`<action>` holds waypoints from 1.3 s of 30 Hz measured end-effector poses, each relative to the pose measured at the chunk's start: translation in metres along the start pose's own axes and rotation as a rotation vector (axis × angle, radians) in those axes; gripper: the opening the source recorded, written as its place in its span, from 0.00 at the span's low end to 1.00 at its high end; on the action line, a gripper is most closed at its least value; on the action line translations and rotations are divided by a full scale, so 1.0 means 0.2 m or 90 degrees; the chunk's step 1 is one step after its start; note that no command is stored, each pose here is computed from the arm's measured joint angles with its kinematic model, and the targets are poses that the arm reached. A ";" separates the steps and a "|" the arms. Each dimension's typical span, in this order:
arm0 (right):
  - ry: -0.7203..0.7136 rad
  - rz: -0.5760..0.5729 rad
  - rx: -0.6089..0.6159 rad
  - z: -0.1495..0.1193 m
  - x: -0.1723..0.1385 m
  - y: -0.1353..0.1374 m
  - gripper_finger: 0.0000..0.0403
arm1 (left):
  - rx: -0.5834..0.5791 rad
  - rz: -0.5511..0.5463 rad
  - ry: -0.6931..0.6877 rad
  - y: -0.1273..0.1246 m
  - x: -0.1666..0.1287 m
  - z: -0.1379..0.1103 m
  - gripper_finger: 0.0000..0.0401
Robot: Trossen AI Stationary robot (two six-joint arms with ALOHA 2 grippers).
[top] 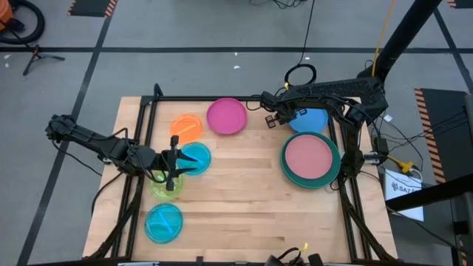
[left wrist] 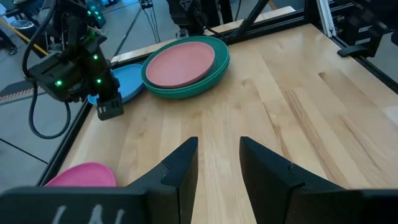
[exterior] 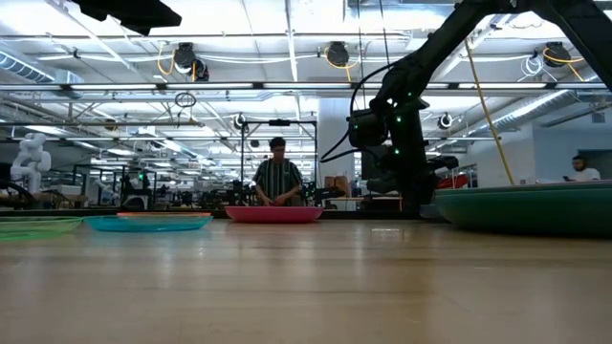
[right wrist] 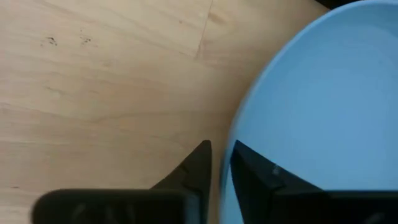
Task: Stack plastic plates
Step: Stack the blue plate on top of the light pink plate
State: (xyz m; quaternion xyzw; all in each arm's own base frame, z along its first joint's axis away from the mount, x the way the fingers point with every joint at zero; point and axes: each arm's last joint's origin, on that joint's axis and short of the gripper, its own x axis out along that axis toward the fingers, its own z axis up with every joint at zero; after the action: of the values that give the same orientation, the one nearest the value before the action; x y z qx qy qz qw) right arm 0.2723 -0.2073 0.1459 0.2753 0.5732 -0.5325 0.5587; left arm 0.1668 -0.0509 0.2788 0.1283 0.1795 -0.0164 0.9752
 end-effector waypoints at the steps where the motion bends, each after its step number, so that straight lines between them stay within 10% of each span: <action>1: 0.000 0.000 0.000 0.00 0.00 0.00 0.09 | 0.000 0.000 0.000 0.00 0.00 0.00 0.31; 18: -0.039 -0.047 -0.069 -0.02 -0.09 0.05 0.01 | 0.000 0.000 0.000 0.00 0.00 0.00 0.31; 39: -0.193 0.027 -0.300 -0.18 -0.65 0.40 0.00 | -0.001 0.000 0.000 0.00 0.00 0.00 0.31</action>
State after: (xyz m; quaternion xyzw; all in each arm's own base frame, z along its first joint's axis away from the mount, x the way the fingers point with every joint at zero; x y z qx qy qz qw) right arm 0.3609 -0.1157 0.2358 0.0668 0.5853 -0.4078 0.6976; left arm 0.1669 -0.0509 0.2787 0.1279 0.1793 -0.0162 0.9753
